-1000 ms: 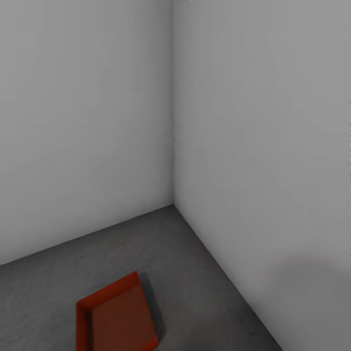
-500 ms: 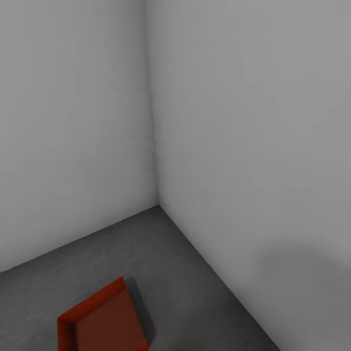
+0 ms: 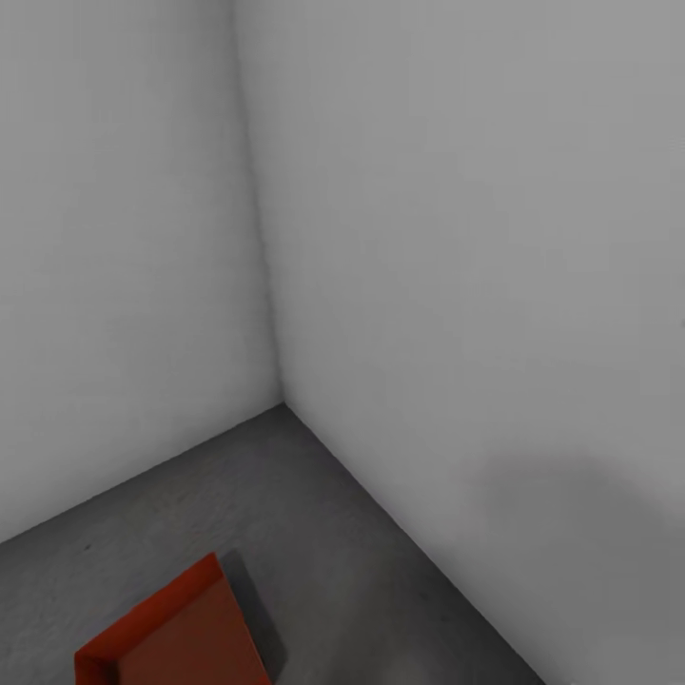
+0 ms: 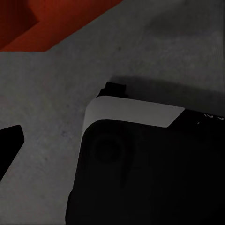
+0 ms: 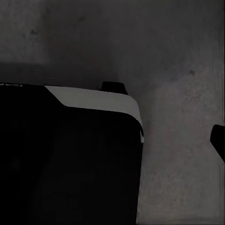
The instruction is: Move the two storage containers from the living room to the garage. In the garage, place one container on the floor and stack the other container on top of it (either order is fine).
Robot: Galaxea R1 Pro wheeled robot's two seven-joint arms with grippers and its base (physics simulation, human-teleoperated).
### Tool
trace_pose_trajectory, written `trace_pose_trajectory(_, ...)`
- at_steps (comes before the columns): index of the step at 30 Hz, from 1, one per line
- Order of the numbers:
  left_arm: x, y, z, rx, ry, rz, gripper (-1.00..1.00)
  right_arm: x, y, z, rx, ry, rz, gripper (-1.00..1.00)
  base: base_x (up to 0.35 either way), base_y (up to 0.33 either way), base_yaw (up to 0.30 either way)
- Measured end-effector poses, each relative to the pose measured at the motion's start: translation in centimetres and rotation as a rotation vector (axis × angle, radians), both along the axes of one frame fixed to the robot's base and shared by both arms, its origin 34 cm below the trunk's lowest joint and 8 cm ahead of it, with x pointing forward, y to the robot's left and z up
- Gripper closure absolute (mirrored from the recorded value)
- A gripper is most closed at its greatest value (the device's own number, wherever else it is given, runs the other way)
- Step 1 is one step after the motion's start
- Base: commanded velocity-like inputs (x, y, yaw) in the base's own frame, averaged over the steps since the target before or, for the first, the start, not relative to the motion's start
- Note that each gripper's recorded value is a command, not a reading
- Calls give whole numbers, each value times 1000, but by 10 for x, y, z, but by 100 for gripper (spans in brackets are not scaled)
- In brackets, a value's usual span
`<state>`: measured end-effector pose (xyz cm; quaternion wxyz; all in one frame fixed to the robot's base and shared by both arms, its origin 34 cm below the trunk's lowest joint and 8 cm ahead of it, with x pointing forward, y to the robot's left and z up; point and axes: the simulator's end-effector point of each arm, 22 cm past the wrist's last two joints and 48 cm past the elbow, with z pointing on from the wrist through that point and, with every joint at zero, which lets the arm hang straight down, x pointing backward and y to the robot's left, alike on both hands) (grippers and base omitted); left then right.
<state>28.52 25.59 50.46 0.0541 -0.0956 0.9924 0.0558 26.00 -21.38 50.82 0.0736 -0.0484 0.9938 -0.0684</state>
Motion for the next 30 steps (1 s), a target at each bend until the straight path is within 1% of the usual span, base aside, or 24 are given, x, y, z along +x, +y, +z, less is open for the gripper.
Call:
trace_pose_trajectory(3,0,0,0,0,0,0,-100,-1,-5,0,-7,1,-1,-100,0,0,-26)
trace_pose_trajectory(9,0,0,0,0,0,-1,-100,0,-6,0,-7,-1,0,-100,0,0,-64)
trace_pose_trajectory(16,2,0,1,0,-4,-1,-100,2,-5,0,-6,-6,11,-100,0,0,-216)
trace_pose_trajectory(20,2,0,1,1,-6,-1,-100,2,-6,0,-4,-7,1,-100,0,0,-242)
trace_pose_trajectory(30,4,0,2,0,-11,-1,-100,4,-6,1,-4,-13,-1,-100,0,0,-245)
